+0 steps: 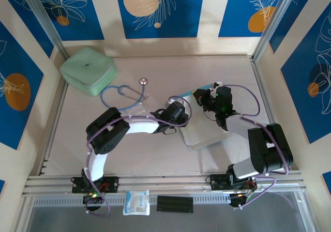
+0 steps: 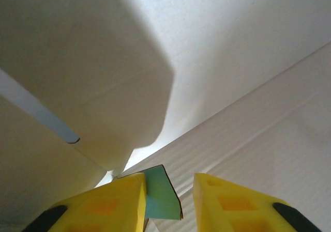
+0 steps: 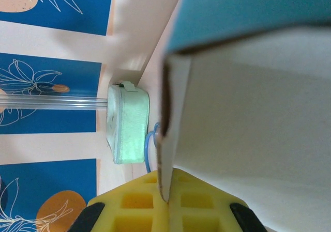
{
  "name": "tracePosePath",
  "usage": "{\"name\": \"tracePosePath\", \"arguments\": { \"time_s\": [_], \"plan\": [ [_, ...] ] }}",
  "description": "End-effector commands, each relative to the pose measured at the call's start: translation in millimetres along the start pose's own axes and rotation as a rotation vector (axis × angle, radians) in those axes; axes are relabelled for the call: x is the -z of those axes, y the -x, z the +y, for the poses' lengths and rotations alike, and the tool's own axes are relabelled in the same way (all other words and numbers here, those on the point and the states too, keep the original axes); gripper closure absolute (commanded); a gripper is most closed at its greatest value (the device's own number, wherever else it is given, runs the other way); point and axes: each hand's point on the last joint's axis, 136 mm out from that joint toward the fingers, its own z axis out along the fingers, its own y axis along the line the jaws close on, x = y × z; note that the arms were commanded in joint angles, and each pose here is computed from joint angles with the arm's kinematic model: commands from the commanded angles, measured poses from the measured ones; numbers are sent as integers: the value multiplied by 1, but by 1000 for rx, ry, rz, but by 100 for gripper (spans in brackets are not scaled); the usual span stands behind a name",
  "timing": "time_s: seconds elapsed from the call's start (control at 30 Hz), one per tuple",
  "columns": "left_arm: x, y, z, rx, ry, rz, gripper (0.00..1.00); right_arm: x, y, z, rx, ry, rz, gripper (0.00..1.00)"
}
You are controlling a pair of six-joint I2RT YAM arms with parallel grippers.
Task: Fold the paper box
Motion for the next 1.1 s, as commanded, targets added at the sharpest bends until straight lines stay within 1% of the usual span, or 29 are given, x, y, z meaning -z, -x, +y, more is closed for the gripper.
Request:
{"name": "tracePosePath", "arguments": {
  "time_s": [0.0,0.03,0.1,0.17,0.23,0.37,0.4,0.47,0.57,0.67,0.73,0.87,0.93,1.0,1.07],
  "plan": [
    [27,18,-19,-64,-45,-59,61,7,-7,2,7,12,31,100],
    [37,24,-21,-77,-49,-80,56,8,-6,3,4,16,31,100],
    [59,34,-20,-90,-37,-117,51,10,-4,6,-3,26,27,100],
    [82,41,-14,-106,-12,-151,48,13,-3,9,0,31,25,100],
    [107,47,-1,-99,46,-160,46,15,-2,12,6,36,24,100],
    [148,56,43,-47,222,-77,44,18,-3,14,15,40,27,100],
    [157,60,53,-40,247,-52,43,18,-3,16,17,43,29,100],
    [165,64,64,-25,243,18,41,19,-4,16,19,44,31,100],
    [170,68,65,-59,162,132,40,18,-5,15,19,41,40,100],
    [169,68,61,-153,119,243,40,18,-7,14,17,42,46,100],
    [165,66,51,-195,57,301,41,18,-8,15,16,42,47,100],
    [150,70,31,-222,-53,324,41,17,-10,17,22,43,51,100],
    [140,75,32,-223,-44,321,41,17,-10,17,22,44,52,100],
    [131,78,38,-226,-4,324,46,17,-11,19,24,47,54,100],
    [123,77,38,-218,-11,337,54,18,-11,19,26,47,54,100]
  ]
}}
